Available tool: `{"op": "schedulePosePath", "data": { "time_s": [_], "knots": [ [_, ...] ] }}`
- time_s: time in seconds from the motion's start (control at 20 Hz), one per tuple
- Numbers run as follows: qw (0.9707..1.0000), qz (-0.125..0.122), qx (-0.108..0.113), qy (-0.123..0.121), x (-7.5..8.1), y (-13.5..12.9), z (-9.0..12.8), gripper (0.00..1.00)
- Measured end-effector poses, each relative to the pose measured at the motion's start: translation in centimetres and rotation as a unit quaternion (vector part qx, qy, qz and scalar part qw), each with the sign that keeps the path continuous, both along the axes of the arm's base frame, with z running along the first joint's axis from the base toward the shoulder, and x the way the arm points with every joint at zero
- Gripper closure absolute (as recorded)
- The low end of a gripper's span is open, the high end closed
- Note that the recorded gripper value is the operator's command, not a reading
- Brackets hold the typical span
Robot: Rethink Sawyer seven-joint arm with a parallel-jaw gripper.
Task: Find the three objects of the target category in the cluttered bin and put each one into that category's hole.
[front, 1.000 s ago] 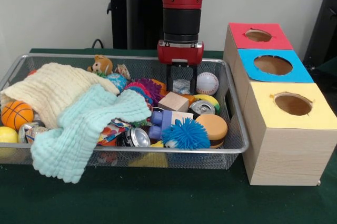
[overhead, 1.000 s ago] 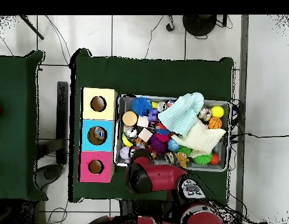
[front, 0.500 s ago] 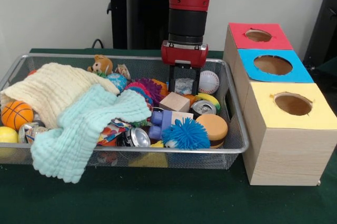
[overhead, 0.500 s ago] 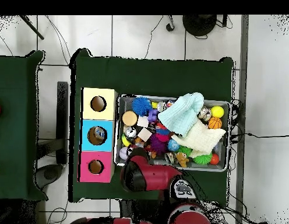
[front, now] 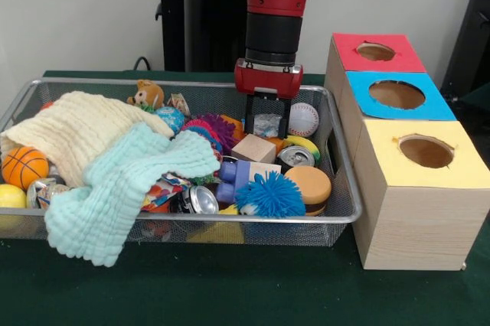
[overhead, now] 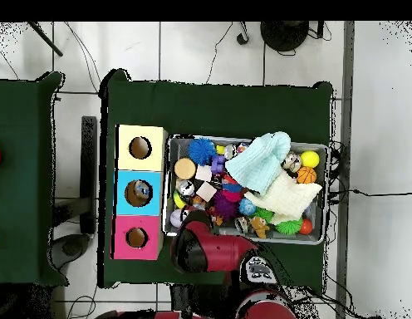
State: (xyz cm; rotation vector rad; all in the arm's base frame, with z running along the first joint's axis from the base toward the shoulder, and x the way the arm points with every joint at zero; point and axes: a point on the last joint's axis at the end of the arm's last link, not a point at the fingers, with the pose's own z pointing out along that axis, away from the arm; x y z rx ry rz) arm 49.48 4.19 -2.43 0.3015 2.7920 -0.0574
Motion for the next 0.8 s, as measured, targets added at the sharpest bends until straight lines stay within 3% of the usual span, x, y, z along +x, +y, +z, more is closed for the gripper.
{"op": "schedulePosePath", "data": {
  "time_s": [0.8],
  "knots": [
    [0.9993,-0.032,-0.021,-0.003,0.8,2.5,0.4,0.00]
  ]
}}
